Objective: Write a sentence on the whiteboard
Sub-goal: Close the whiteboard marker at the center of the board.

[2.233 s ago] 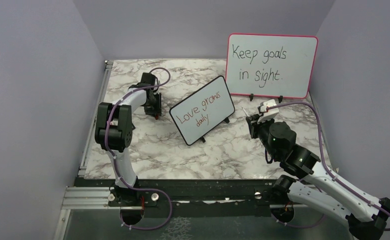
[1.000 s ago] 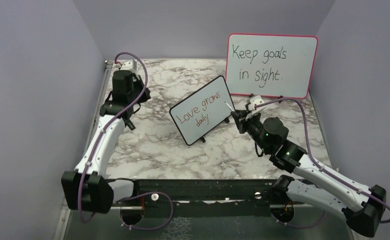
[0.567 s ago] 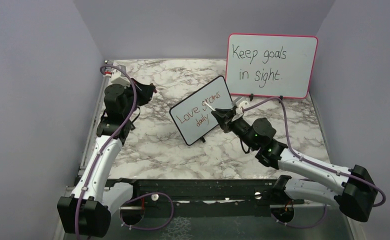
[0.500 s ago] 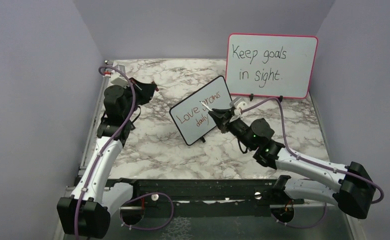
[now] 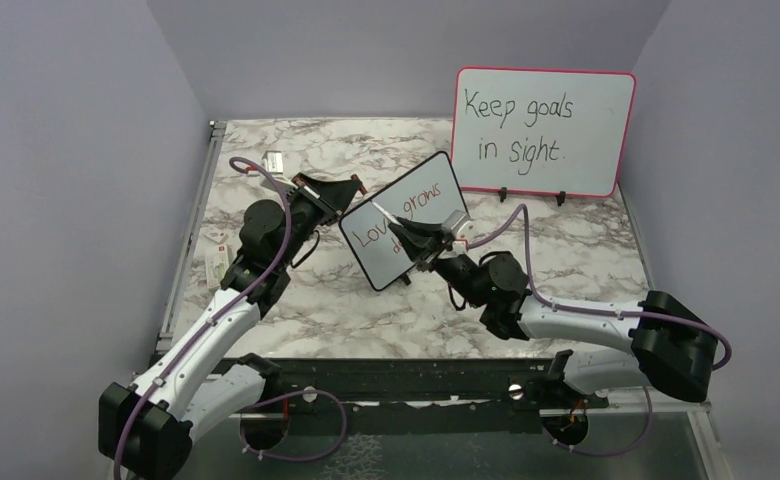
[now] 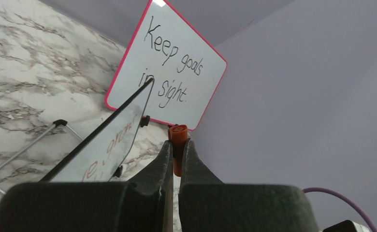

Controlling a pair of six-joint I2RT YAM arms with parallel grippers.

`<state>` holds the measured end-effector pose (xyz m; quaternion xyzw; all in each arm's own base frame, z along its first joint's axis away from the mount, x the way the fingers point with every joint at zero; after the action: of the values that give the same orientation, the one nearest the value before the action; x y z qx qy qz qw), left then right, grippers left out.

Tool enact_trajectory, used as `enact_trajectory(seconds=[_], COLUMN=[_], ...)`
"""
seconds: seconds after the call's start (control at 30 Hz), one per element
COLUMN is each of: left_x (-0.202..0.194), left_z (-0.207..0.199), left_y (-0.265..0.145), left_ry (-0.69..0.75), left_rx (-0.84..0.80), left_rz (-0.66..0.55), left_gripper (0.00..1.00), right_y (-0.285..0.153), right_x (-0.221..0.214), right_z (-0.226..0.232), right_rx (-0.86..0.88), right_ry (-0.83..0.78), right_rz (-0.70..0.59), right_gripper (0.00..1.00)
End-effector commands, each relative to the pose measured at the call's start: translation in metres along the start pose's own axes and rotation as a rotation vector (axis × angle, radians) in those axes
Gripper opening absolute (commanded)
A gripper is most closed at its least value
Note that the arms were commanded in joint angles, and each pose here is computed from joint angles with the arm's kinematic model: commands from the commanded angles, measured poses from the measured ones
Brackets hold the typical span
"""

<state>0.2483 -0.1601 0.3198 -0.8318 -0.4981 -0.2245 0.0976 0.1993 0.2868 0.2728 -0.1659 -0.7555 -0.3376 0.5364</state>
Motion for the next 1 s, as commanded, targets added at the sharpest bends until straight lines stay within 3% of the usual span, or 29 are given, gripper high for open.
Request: enact_trajectory(seconds=[0.0,0.97], left_x=[0.003,-0.010], left_z=[-0.016,-0.018], left_y=[0.002,0.001], left_ry=[-0.098,-0.183], left_rx=[-0.051,-0.088], left_rz=[-0.102,-0.026], left_gripper=[0.00,0.00], right_y=[0.005,0.011], right_x=[0.019,0.004], right_z=[-0.007,-0.005], right_rx=[-0.075,-0.100], right_ry=[-0.013,-0.015], right_rz=[-0.121,-0.077], right_gripper=[0.00,0.00])
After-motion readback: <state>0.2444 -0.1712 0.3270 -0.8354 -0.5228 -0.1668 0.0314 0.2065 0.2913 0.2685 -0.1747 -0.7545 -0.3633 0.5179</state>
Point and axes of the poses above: each gripper's point midway between its finger pads, its own y axis out along the fingers, its own z axis along the line the jaws close on, x = y × z, the point moved 7 cm from there along -y, back along the fingers, and after that the axes turned 7 degrees about -y, right-handed, at the moved point
